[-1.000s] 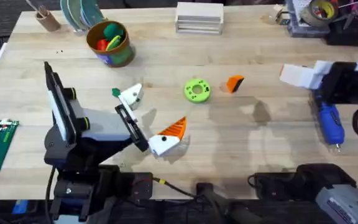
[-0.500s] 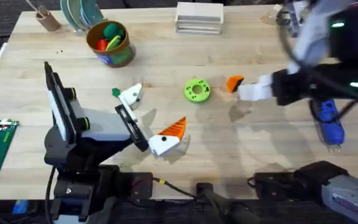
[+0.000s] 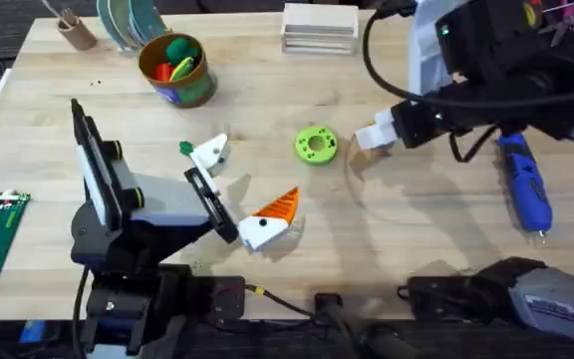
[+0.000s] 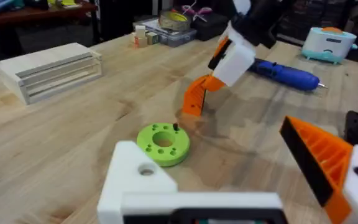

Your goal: Pick up the gripper from the table and insert it into the empty holder that is missing its gripper. Then pick up a screw, insert it into the mounting hole, and use the screwdriver to tighten it. Finally, clean up the table by picking up the vegetable and placing it into the bucket.

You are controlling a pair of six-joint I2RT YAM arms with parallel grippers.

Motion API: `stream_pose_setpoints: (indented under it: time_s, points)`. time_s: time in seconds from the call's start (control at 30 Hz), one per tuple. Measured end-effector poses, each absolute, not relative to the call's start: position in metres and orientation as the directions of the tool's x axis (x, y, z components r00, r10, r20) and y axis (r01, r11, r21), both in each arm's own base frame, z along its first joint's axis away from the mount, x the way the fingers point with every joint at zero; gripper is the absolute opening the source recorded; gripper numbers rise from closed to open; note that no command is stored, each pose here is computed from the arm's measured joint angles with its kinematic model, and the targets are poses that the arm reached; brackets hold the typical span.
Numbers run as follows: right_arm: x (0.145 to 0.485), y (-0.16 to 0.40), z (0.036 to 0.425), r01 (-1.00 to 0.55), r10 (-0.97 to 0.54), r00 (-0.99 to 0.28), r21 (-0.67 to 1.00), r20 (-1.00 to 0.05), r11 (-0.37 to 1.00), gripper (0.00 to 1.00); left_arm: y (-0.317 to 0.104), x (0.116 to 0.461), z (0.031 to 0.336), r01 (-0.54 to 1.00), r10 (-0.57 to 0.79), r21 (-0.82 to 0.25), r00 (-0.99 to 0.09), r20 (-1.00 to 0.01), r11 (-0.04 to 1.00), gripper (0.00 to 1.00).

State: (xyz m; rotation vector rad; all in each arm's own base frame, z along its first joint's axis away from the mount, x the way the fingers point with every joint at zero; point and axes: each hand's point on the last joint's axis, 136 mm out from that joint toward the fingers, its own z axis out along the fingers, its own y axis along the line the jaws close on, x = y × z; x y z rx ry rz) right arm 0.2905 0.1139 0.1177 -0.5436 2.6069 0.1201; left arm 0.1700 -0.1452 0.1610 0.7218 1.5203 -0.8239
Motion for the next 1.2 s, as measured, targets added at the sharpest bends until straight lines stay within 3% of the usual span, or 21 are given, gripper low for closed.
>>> stream_pose_setpoints:
  time_s: [0.23,0.63,1.2]
  points:
    - [0.309,0.111,0.102,-0.383,-0.369,-0.81,-0.066,-0.455,0.921,0.979,-0.145,0.17,0.161,0.825,-0.014,-0.096,-0.106,-0.994,0.556,0.993]
    - [0.314,0.113,0.091,-0.386,-0.372,-0.818,-0.061,-0.439,0.921,0.634,-0.145,0.17,0.161,0.825,-0.014,-0.096,-0.106,-0.994,0.556,0.993]
    - [0.306,0.122,0.089,-0.411,-0.374,-0.826,-0.003,-0.422,0.912,0.304,-0.145,0.17,0.161,0.825,-0.014,-0.096,-0.106,-0.994,0.557,0.993]
